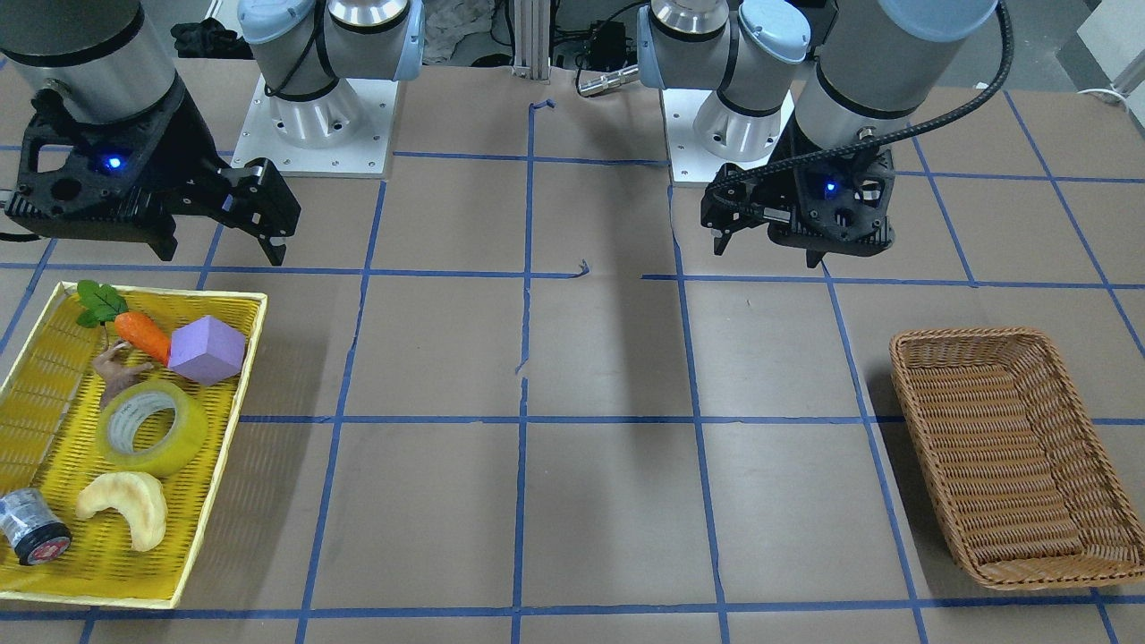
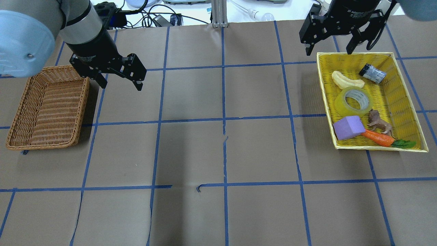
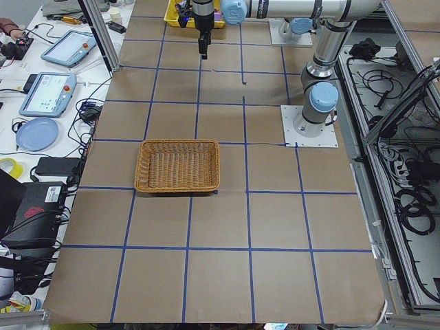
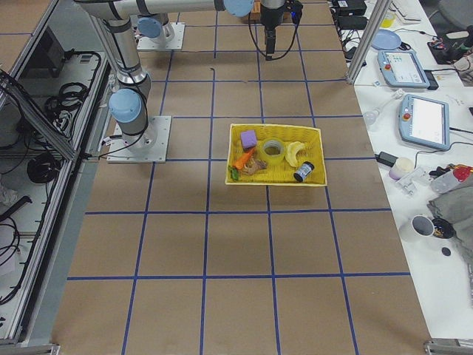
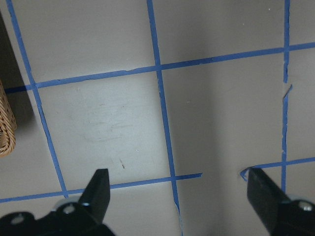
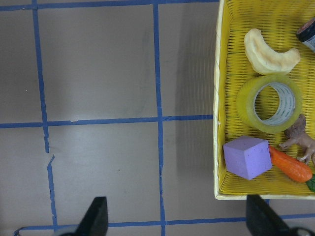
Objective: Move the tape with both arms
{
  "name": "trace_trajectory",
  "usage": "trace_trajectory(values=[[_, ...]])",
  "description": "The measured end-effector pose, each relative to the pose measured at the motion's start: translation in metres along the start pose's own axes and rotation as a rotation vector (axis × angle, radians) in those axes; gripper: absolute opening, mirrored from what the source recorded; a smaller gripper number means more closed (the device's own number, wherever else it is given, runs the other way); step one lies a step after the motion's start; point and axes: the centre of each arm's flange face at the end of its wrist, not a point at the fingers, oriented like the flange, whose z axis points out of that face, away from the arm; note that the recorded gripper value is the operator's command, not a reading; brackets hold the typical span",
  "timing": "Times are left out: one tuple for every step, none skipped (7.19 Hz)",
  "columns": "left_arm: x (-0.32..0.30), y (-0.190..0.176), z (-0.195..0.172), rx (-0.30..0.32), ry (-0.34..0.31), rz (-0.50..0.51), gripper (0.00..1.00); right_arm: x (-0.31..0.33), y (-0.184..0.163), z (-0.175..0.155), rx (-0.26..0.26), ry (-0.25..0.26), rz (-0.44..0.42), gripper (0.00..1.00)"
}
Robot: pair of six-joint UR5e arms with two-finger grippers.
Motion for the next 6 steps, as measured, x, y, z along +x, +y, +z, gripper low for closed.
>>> trace_trajectory(values=[[0.000, 0.000, 0.000, 0.000, 0.000, 0.000, 1.00, 0.000, 0.000, 0.000, 0.001, 0.000, 0.000, 1.00], [0.000, 0.000, 0.000, -0.001, 0.000, 0.000, 1.00, 0.000, -0.001, 0.000, 0.001, 0.000, 0.000, 1.00], [0.000, 0.000, 0.000, -0.001, 0.000, 0.000, 1.00, 0.002, -0.002, 0.001, 0.000, 0.001, 0.003, 1.00], [0.000, 0.000, 0.000, -0.002, 0.000, 0.000, 1.00, 0.007, -0.004, 0.002, -0.001, 0.001, 0.011, 1.00], [0.000, 0.001, 0.000, -0.002, 0.000, 0.000, 1.00, 0.015, -0.008, 0.004, -0.005, 0.002, 0.020, 1.00], [0.000, 0.001, 0.000, -0.002, 0.000, 0.000, 1.00, 0.029, -0.014, 0.008, -0.012, 0.004, 0.013, 1.00]])
